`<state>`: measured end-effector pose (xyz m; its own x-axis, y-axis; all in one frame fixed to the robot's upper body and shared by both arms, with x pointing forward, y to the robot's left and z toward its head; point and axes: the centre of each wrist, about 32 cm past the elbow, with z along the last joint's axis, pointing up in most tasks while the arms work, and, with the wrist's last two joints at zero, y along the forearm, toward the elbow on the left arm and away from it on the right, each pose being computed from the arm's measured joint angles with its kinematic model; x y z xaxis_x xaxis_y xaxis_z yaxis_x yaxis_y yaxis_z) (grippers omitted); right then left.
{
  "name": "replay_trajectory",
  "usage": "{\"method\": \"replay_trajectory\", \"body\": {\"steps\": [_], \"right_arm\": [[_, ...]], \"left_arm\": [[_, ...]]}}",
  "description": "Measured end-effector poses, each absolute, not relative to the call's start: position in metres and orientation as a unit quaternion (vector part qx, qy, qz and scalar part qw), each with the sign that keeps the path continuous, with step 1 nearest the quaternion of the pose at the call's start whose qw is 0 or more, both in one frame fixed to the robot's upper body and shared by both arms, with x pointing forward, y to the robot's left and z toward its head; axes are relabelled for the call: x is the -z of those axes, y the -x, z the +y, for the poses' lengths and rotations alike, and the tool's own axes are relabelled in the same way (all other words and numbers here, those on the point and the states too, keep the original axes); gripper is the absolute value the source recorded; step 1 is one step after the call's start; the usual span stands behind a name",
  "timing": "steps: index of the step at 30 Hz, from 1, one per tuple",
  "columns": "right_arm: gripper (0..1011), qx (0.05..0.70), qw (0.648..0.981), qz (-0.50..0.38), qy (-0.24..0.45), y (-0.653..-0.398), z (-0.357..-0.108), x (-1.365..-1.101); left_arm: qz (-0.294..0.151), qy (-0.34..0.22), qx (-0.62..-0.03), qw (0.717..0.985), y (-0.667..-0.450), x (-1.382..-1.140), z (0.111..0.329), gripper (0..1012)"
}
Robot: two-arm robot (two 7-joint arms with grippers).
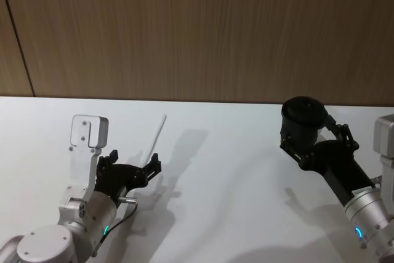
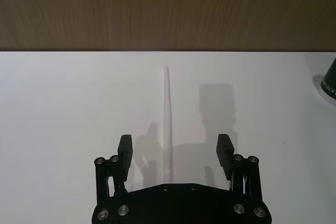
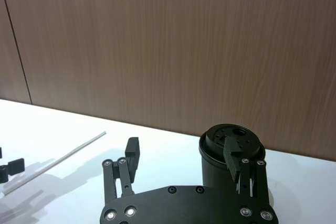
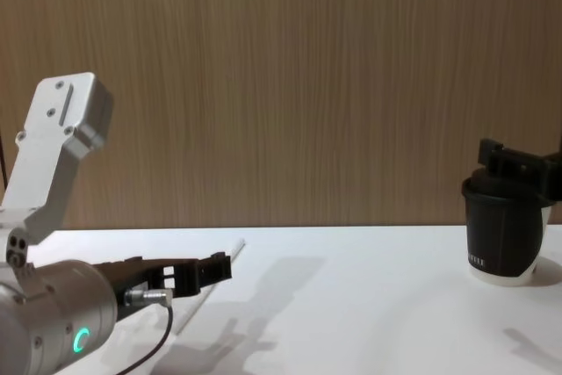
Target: Pick up the straw with one hand, pass it to the other hand, and insert it into the cup.
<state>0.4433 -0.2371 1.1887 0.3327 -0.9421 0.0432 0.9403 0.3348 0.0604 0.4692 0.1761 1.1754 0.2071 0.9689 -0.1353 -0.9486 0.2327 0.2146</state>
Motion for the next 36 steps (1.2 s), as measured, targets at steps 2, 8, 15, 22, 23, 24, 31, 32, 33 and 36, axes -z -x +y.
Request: {"method": "replay_trajectory", "body": {"steps": [2,8,15,22,23,24,31,32,33,36], "right_arm": [[1001,0.577,0.816,-0.035,-0.012,-0.443,-0.237,-1.189],[1001,0.577,0.816,-0.035,-0.012,-0.443,-0.237,-1.189],[1001,0.577,0.816,-0.035,-0.012,-0.443,-0.237,-1.189],[1001,0.577,0.816,-0.035,-0.012,-0.443,-0.237,-1.189],[1001,0.577,0.816,-0.035,-0.012,-0.443,-0.237,-1.189],[1001,0.577,0.816,-0.035,-0.012,-0.443,-0.237,-1.189],[1001,0.577,0.816,-0.035,-0.012,-0.443,-0.237,-1.189],[1001,0.577,0.816,-0.035,-0.012,-0.443,-0.237,-1.189],[1001,0.577,0.816,-0.035,-0.012,-0.443,-0.237,-1.189],[1001,0.577,0.816,-0.035,-0.012,-0.443,-0.237,-1.189]], "left_arm": [[0.121,-0.042,-0.617,0.777,-0.47,-1.175,0.176,1003],[0.119,-0.045,-0.613,0.78,-0.473,-1.172,0.177,1003],[0.119,-0.049,-0.609,0.782,-0.476,-1.168,0.178,1003],[0.124,-0.052,-0.609,0.782,-0.477,-1.164,0.178,1003],[0.124,-0.052,-0.609,0.782,-0.477,-1.164,0.178,1003],[0.126,-0.052,-0.609,0.781,-0.478,-1.163,0.178,1003],[0.134,-0.054,-0.61,0.779,-0.479,-1.159,0.178,1003],[0.134,-0.054,-0.61,0.779,-0.479,-1.159,0.178,1003],[0.135,-0.054,-0.609,0.779,-0.479,-1.159,0.178,1003],[0.137,-0.055,-0.609,0.779,-0.48,-1.158,0.178,1003]]}}
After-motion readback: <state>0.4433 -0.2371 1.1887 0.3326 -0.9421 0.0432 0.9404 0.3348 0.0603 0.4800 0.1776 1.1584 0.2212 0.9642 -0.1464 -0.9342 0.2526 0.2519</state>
